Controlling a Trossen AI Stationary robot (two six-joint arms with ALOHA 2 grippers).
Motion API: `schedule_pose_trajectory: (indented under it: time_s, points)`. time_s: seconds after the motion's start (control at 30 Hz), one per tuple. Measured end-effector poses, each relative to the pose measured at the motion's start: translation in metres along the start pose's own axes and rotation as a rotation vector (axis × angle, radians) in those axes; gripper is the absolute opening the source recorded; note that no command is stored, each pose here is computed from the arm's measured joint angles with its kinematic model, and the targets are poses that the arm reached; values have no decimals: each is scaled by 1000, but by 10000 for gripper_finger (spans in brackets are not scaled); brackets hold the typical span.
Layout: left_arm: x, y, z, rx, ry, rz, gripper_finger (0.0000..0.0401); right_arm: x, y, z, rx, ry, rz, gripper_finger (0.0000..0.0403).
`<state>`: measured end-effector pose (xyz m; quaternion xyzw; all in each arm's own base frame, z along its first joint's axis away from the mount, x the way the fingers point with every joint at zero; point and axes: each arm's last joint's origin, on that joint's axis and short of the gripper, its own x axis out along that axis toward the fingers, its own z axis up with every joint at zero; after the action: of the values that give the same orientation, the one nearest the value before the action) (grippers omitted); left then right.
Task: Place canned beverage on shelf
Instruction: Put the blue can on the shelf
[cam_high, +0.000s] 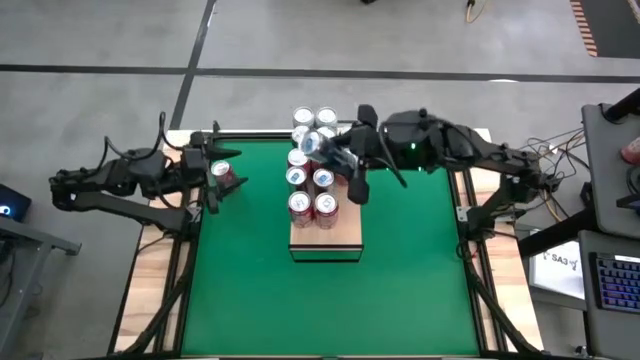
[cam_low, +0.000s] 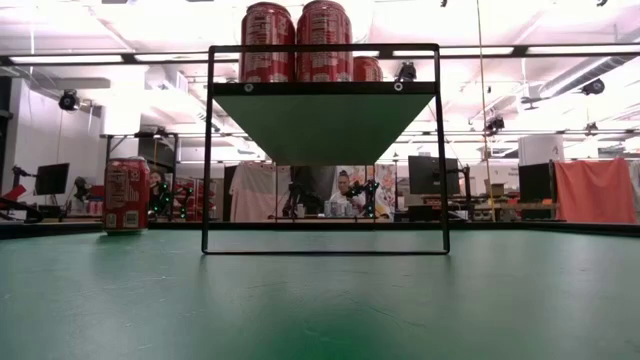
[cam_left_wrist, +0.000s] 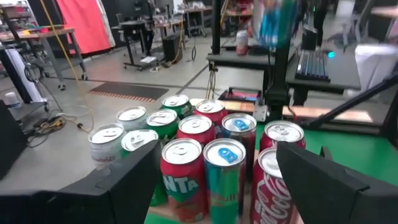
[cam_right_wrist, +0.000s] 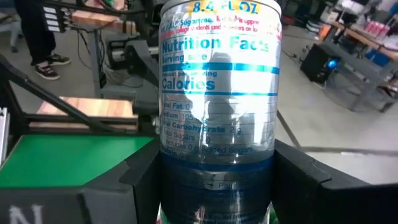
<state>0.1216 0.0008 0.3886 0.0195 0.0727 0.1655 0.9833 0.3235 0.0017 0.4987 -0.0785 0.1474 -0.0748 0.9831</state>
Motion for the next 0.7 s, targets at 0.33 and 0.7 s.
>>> schedule_pose_trajectory:
  time_s: [0.33,0.7]
  points:
    - [11,-6,-36,-35,-59,-37,303,-19,18,-59,92,-111,16,212]
    - [16,-8,-36,-46,-83,-37,303,-31,29,-141,213,-221,33,212]
